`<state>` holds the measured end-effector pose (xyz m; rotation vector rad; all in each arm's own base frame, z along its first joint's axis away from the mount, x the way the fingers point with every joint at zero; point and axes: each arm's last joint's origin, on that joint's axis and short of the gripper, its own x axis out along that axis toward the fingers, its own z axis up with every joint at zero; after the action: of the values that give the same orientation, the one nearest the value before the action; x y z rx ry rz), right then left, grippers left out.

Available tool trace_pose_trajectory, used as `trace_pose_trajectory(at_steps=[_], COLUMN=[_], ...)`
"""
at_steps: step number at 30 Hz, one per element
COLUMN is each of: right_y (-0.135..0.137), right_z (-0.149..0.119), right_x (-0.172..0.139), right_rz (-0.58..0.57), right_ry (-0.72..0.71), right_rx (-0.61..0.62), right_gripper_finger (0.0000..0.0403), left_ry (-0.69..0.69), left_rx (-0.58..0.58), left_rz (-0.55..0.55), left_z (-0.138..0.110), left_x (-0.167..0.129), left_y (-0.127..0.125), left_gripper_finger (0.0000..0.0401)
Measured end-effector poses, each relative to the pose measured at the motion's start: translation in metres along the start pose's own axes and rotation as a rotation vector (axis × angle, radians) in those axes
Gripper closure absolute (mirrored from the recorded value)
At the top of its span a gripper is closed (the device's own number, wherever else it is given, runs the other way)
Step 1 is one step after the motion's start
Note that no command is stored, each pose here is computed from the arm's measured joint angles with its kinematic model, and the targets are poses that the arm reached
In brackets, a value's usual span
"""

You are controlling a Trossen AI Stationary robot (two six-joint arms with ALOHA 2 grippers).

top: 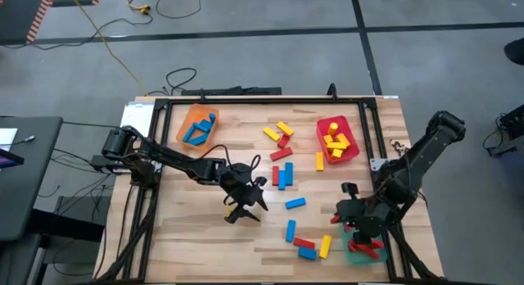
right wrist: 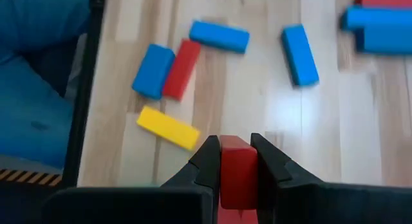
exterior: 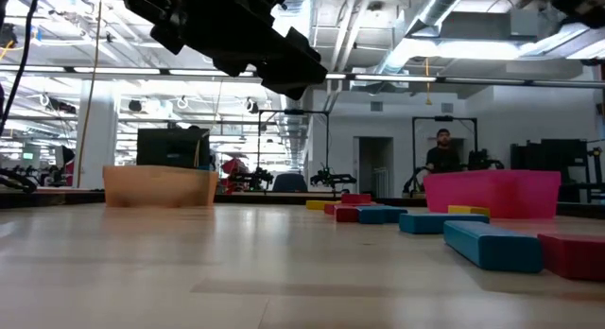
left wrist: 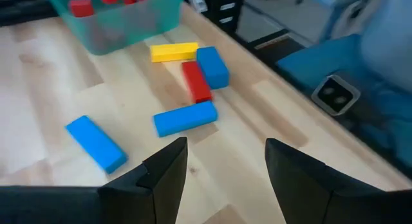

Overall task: Sort blocks
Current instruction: Put the red rectangle block into the green bin

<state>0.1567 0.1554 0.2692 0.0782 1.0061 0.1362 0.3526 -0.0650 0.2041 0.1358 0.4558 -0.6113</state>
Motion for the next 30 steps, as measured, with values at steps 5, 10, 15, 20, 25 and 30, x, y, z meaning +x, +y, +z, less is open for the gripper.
trace_pose_trajectory(at_steps=[5,10,15,20,25,30], right_y=[0.002,0.006,0.009,0.010,0.010,0.013], right_z=[-0.011,-0.016,-0.021,-0.025,-0.030,-0.035], right_x=[0.000,-0.002,-0.004,-0.005,-0.007,-0.009], right_rz=[-0.011,0.003,0.011,0.014,-0.002,0.002], right_ry=[0.102,0.124,0.159,0.197,0.258,0.286], right_rx=[0.091,0.138,0.185,0.226,0.287,0.319], right_gripper_finger=[0.0339,0.0339,0.0339,0.0339,0.0339,0.0339], left_ry=[0.036,0.039,-0.007,0.011,0.089,0.135], left_rx=[0.044,0.057,0.064,0.026,-0.046,-0.096], left_rz=[0.091,0.136,0.153,0.229,0.342,0.355], left_z=[-0.003,-0.006,-0.009,-0.010,-0.015,-0.014], left_x=[0.006,0.011,0.024,0.044,0.065,0.077], left_y=[-0.003,-0.001,0.005,0.017,0.033,0.043], left_gripper_finger=[0.0197,0.0197,0.0198,0.0198,0.0198,0.0198])
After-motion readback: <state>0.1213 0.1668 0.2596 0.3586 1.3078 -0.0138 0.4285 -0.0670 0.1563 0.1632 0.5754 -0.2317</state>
